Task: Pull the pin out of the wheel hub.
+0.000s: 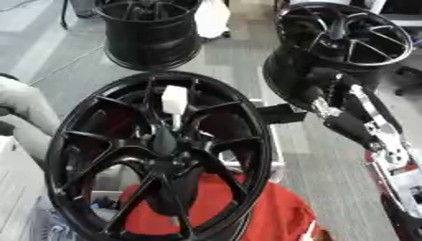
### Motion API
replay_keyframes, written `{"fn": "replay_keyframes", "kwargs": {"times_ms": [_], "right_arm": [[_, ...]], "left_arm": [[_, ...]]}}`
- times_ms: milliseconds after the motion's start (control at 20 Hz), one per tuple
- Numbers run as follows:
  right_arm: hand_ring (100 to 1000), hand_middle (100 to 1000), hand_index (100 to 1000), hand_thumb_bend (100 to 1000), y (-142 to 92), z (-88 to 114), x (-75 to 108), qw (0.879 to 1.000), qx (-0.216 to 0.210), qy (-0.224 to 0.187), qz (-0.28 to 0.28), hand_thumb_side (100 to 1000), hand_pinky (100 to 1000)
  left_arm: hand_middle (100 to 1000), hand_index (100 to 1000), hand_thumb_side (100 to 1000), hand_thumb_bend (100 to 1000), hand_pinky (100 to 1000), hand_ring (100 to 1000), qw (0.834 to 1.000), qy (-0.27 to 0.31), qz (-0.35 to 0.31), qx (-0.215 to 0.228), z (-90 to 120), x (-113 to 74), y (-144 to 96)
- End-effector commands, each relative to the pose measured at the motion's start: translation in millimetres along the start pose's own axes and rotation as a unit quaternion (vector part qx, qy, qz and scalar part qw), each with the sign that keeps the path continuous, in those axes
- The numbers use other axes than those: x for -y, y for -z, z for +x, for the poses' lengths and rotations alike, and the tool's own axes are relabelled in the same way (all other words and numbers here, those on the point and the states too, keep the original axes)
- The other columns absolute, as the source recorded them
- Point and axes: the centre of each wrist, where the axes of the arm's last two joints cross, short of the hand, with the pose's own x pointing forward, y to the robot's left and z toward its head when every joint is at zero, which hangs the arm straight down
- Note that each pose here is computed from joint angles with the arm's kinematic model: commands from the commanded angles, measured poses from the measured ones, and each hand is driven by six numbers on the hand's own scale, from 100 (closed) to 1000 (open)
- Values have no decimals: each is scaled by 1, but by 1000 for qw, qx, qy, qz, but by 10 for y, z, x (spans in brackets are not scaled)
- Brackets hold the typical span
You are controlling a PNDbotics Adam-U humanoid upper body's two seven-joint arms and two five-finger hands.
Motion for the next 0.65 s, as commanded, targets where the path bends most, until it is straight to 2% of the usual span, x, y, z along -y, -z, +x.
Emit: {"fn": "replay_keyframes", "kwargs": {"times_ms": [50, 650], "right_arm": [[717, 797, 863, 100, 23, 49, 50, 1000, 9, -4, -7, 388, 710], [717, 797, 863, 100, 26, 50, 42, 1000, 9, -4, -4, 383, 710]], "left_arm": [[641, 817, 716, 100, 607, 575, 1000, -11, 12, 7, 134, 13, 68], [636, 817, 713, 100, 605, 571, 1000, -14, 14, -6, 150, 73, 63]]}}
